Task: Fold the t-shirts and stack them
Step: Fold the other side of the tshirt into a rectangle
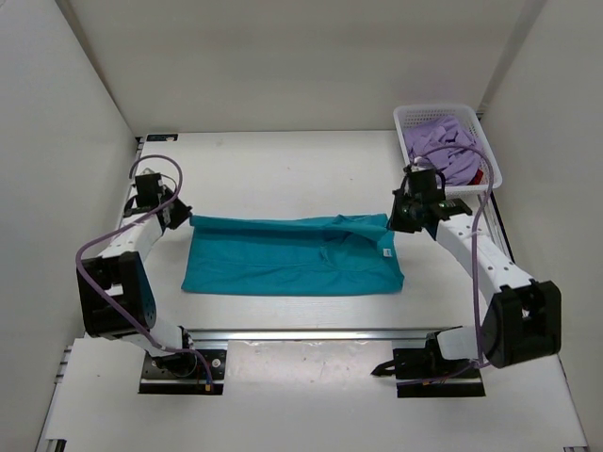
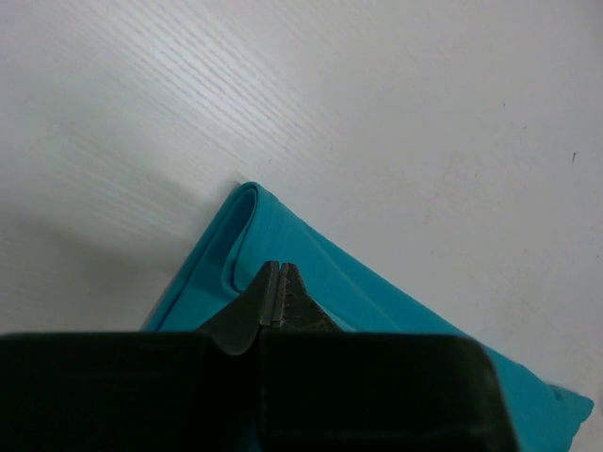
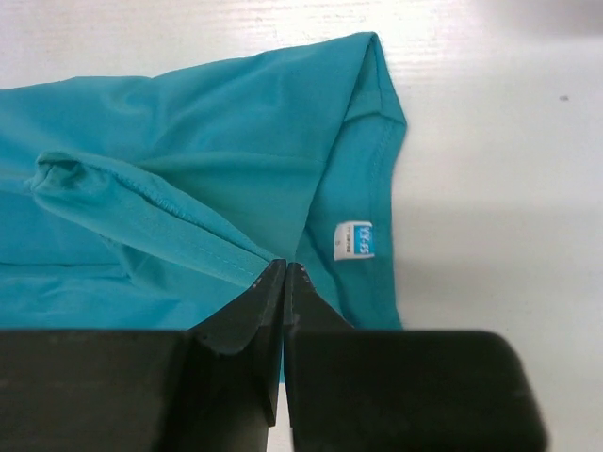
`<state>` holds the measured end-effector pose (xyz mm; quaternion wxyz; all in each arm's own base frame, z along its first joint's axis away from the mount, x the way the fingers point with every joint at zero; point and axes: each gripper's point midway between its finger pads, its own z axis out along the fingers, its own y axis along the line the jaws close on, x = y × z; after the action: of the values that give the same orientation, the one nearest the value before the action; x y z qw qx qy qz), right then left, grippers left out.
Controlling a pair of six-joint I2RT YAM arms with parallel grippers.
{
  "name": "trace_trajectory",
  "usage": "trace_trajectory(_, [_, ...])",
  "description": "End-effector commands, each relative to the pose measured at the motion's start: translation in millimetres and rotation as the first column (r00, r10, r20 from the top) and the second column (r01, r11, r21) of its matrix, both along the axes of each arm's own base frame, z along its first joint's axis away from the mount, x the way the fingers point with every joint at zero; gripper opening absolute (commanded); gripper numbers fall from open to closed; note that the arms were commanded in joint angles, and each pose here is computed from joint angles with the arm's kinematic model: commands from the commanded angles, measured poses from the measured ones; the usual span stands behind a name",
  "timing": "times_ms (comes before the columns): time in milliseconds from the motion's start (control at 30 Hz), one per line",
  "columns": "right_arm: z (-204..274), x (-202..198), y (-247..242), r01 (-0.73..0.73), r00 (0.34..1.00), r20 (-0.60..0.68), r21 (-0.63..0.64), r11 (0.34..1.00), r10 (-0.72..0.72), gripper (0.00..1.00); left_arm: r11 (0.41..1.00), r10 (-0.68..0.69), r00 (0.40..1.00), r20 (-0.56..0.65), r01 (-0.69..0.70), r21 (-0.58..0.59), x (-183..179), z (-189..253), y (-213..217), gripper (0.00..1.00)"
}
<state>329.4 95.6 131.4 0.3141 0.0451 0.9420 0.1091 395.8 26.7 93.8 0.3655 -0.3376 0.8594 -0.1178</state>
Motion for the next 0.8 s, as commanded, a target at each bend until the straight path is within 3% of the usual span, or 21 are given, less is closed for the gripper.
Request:
trace_trajectory(0, [0.2,-11.2,-5.2,0.032,0.999,0.041,-0.007,0.999,-0.032,0.00,1.000,0.001,1.000,0.019,-0.001,0.006,-8.8,9.4,5.8,0.00])
trace_trajectory(100, [-28.3,-48.7,1.7,0.025,1.000,0.001,-0.001,1.000,-0.025,0.00,1.000,0.016,0.998,-0.067,-0.014,0.016,-33.8,-19.5,7.2,0.00])
trace_trajectory(200, [-48.6,-63.8,1.6,0.031,0.999,-0.043,-0.016,0.999,-0.031,0.00,0.997,0.037,0.994,-0.098,-0.044,-0.070,-49.4,-39.2,7.7,0.00])
trace_trajectory(367, [-58.3,-80.3,11.9,0.007,0.999,-0.053,-0.037,0.999,-0.009,0.00,0.966,0.126,0.989,-0.077,-0.140,-0.219,-54.4,-39.7,21.1,0.36])
trace_trajectory(433, [-59.3,-87.1,9.6,0.008,0.998,-0.058,-0.073,0.997,-0.013,0.07,0.957,0.170,0.985,0.007,-0.164,-0.241,-50.6,-18.7,31.3,0.45])
trace_trajectory(533, [-41.2,-79.1,11.5,0.008,1.000,-0.006,-0.064,0.998,-0.009,0.21,0.959,0.179,0.978,0.111,-0.148,-0.243,-44.5,8.7,26.5,0.46])
trace_trajectory(633, [-22.0,-66.8,22.3,-0.011,0.998,0.061,-0.016,1.000,0.012,0.30,0.979,0.063,0.978,0.198,-0.023,-0.202,-35.7,30.3,-19.5,0.40])
trace_trajectory(667, [-14.4,-61.7,28.9,-0.032,0.996,0.080,0.011,0.999,0.031,0.20,0.985,0.050,0.975,0.214,-0.013,-0.174,-33.4,34.0,-27.2,0.40])
trace_trajectory(733, [-14.0,-49.2,56.7,-0.122,0.989,0.089,0.055,0.991,0.117,0.00,0.980,-0.102,0.967,0.235,0.138,-0.140,-35.9,37.7,-86.2,0.39])
trace_trajectory(767, [-5.0,-44.2,68.5,-0.172,0.980,0.115,0.064,0.983,0.164,0.00,0.981,-0.112,0.960,0.257,0.148,-0.125,-33.8,40.2,-95.2,0.38])
